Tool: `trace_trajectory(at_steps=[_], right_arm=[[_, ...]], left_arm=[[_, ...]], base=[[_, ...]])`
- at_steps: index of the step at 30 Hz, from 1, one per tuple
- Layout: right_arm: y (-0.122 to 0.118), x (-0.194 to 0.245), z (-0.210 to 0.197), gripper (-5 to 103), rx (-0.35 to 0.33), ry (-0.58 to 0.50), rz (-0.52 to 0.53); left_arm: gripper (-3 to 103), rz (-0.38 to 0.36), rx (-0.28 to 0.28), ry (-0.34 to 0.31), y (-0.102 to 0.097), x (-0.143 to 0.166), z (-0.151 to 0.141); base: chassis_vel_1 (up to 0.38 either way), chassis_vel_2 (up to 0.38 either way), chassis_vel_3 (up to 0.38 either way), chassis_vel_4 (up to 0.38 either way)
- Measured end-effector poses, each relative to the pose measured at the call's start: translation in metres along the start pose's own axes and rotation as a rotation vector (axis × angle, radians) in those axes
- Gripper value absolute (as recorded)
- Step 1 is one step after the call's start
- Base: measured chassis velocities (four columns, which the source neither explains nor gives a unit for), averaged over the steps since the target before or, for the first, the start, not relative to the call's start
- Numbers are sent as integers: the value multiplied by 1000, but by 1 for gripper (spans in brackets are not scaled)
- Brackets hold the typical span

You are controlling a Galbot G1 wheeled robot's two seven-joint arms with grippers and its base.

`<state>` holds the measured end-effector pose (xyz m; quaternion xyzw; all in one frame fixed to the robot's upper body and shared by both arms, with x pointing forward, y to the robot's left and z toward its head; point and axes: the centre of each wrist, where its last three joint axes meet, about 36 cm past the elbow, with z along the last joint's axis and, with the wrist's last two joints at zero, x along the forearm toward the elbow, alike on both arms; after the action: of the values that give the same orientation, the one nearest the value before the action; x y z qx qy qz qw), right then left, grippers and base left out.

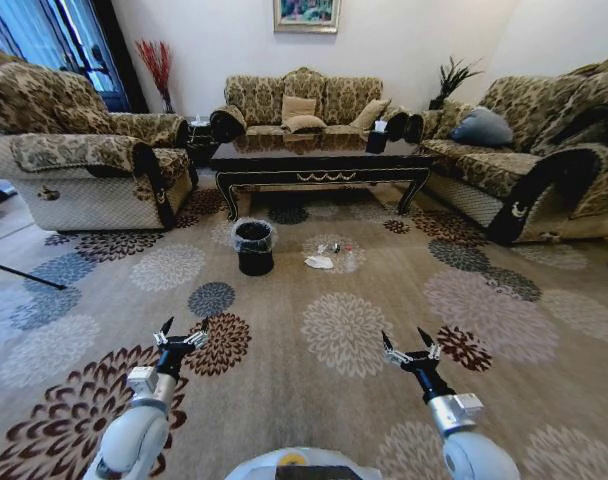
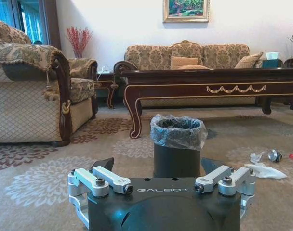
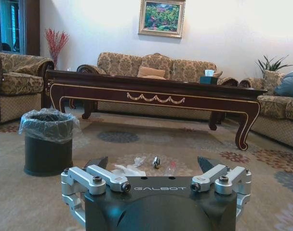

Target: Move to the front of the table and pick up the trash from the floor, then place it into the trash bin.

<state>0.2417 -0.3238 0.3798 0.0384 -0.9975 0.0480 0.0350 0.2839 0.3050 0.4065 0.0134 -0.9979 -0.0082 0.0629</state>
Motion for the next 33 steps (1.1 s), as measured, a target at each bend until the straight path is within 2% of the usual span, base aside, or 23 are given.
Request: trace_trajectory(at_steps=[33], right_arm=[[12,9,-1,100,43,1,-34]], left_arm=[[100,-25,26,-3,3,6,3]], base=[[-176,176,181,-178]])
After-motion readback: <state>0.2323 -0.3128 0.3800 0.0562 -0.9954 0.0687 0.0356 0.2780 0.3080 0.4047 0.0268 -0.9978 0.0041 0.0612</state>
